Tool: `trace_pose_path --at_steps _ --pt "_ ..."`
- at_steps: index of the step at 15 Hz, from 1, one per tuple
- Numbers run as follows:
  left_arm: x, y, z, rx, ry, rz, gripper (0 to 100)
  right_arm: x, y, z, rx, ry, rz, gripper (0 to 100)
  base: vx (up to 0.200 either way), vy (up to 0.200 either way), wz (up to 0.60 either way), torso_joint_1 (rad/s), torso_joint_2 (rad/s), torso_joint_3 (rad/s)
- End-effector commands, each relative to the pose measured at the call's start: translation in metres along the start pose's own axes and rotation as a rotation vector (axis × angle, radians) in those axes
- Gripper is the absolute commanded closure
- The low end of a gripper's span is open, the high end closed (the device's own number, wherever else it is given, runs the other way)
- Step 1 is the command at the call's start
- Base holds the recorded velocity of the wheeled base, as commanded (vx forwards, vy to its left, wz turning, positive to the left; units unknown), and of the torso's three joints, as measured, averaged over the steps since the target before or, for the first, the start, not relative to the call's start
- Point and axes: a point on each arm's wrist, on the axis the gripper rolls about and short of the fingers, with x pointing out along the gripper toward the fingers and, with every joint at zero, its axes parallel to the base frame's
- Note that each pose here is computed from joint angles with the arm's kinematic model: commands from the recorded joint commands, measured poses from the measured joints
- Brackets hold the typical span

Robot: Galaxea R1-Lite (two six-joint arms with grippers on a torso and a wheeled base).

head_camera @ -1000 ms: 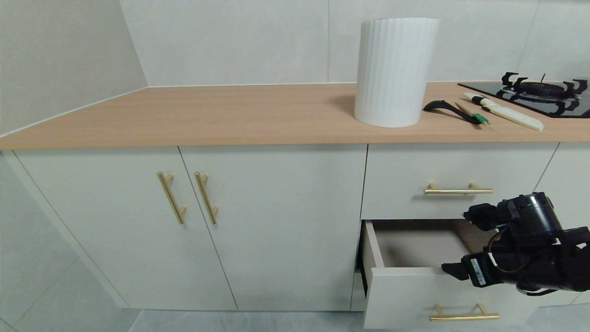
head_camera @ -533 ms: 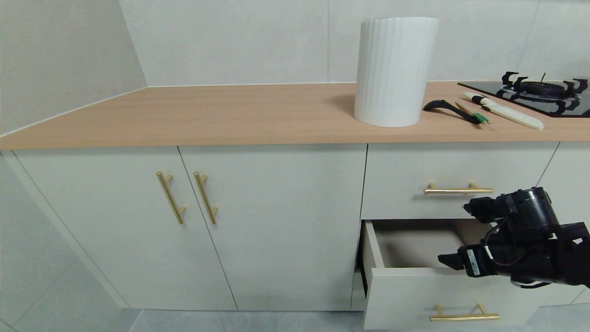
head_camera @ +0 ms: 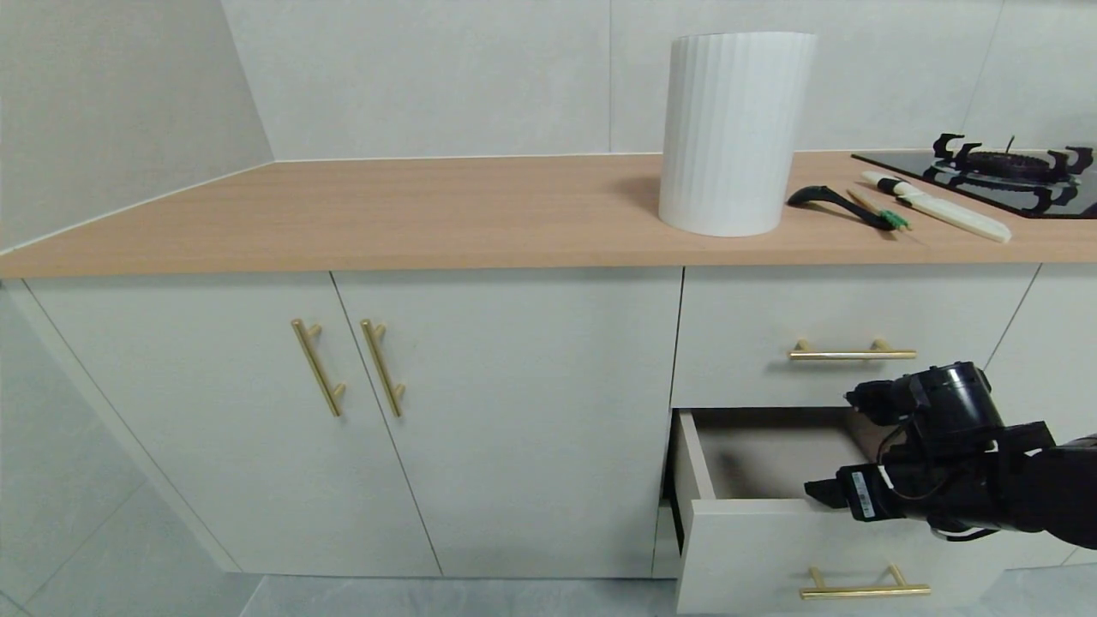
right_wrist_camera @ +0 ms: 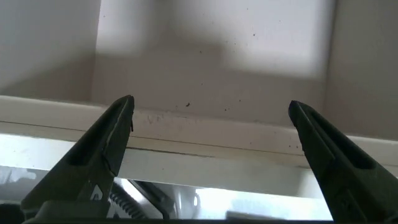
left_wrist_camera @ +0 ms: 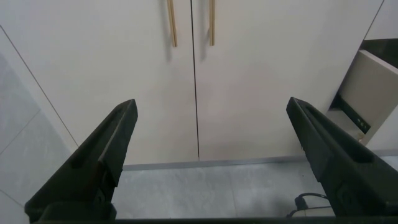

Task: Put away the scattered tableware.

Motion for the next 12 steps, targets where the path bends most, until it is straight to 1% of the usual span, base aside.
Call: trace_pose_path --at_steps 1,3,5,6,9,12 --pt "0.0 0.0 0.0 0.0 0.001 -0.001 0 0.001 0.0 -0.002 -0.004 0.014 0.0 0 0.0 0.0 0.0 0.0 0.0 0.0" --pt "0.0 0.0 0.0 0.0 0.001 -0.001 0 -0.01 0.0 -0.002 -0.014 0.026 0.003 0 0.0 0.0 0.0 0.0 0.0 0.0" --pt "0.0 0.0 0.0 0.0 0.001 -0.001 0 -0.021 -0.002 -0.003 -0.062 0.031 0.009 0 0.0 0.0 0.0 0.0 0.0 0.0" --pt "0.0 0.0 0.0 0.0 0.001 -0.001 0 -0.026 -0.002 -0.005 -0.077 0.049 0.01 0 0.0 0.0 0.0 0.0 0.0 0.0" --pt "0.0 0.0 0.0 0.0 0.001 -0.001 0 -0.037 -0.002 -0.015 -0.17 0.14 0.019 0 0.0 0.0 0.0 0.0 0.0 0.0" --pt "0.0 0.0 0.0 0.0 0.001 -0.001 0 -0.041 0.003 -0.023 -0.223 0.21 0.036 0 0.0 0.0 0.0 0.0 0.0 0.0"
